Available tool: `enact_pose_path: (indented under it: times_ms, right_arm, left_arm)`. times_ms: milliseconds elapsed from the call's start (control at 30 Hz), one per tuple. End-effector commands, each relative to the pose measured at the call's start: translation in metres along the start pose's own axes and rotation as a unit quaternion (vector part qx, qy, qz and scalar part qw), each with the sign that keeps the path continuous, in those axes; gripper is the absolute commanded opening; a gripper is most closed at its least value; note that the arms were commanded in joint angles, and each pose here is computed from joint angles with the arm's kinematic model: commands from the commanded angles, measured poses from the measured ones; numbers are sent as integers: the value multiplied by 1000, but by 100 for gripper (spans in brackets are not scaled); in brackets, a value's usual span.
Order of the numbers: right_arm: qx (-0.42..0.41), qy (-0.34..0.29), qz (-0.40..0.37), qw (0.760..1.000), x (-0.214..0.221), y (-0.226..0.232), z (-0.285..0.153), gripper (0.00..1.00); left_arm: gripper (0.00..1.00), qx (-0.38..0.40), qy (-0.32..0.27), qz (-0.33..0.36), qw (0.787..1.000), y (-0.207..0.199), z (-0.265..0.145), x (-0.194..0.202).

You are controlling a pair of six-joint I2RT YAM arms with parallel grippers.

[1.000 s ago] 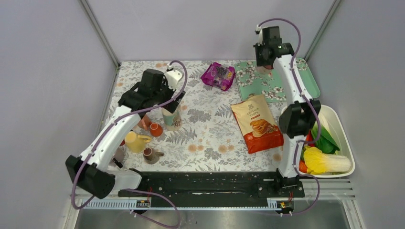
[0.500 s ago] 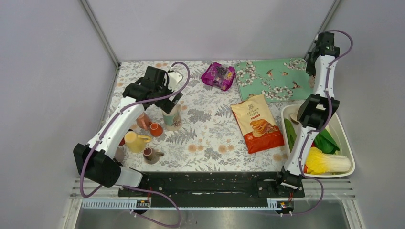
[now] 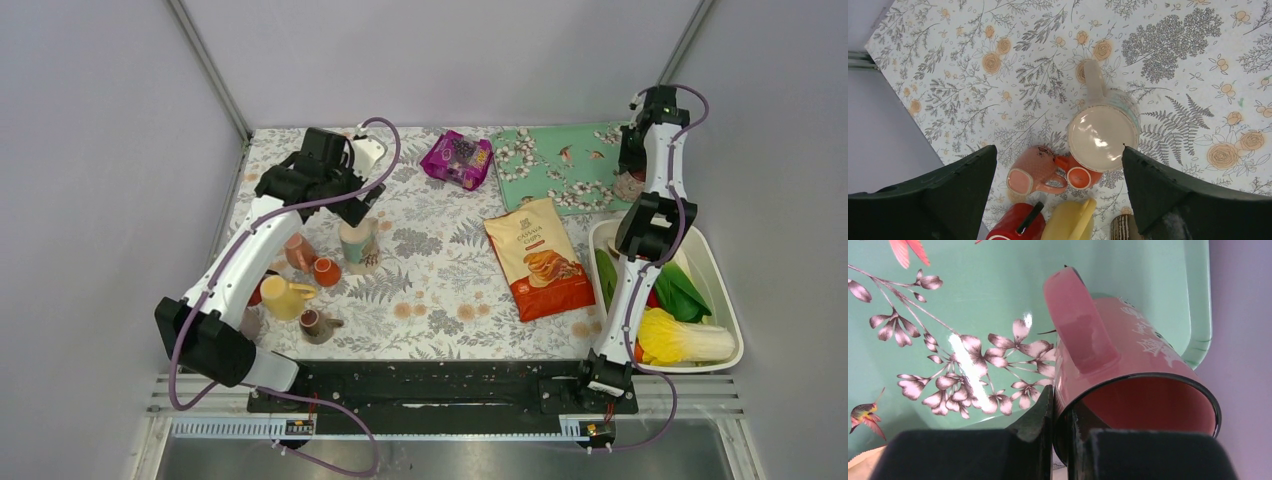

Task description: Turn the mug right side up

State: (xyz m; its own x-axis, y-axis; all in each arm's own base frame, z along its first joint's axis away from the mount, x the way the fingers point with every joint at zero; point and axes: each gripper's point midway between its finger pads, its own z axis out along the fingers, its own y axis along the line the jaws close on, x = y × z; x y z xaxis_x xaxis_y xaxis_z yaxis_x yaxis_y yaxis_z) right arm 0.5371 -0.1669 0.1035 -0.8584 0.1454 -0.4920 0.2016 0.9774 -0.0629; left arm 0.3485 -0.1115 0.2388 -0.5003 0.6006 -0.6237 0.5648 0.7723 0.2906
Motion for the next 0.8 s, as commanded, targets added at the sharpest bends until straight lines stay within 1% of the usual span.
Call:
enact_pose_path:
  times_ms: [0,100,233,367,400,433,467,533,600,633,700,733,767]
  right_arm:
    - [9,-41,11,999,-22,-13,-9,0]
    - [46,-16,21,999,-9,-29,-4,0]
    - [90,-23,56,994,-11,-53,-11,0]
    - [56,-45,82,994,-21,-50,-13,0]
    - [45,-46,83,994,-22,-46,-12,8]
    - [34,-51,83,995,-24,-42,-12,22]
    - [28,-56,86,994,-27,-40,-13,38]
    - [18,-65,89,994,-32,-37,-18,60]
    - [1,-80,89,993,-40,-32,-27,72]
    - [-4,-89,89,992,-44,-30,-33,77]
    - [-6,-105,89,990,-52,-30,-47,87]
    - [-8,-114,89,990,-56,-30,-56,95]
    - [-8,-121,89,989,-59,-29,-64,99]
  left_arm:
    - [99,0,-26,2,1000,4,-2,-18]
    - [99,3,-26,1,1000,4,0,-19]
    - [99,12,-27,-4,1000,0,1,-20]
    - [99,28,-29,4,999,-6,3,-19]
    - [99,30,-28,10,999,-6,4,-19]
    - [99,32,-29,15,999,-6,4,-19]
    - [99,38,-29,21,999,-7,4,-20]
    - [99,72,-35,49,996,-17,0,-23]
    - [99,114,-34,87,989,-29,-5,-24]
    - [99,121,-25,105,987,-34,-5,-22]
    - [99,124,9,148,981,-41,-1,-16]
    - [99,132,34,171,976,-48,1,-11]
    - [99,146,57,187,970,-56,4,-6]
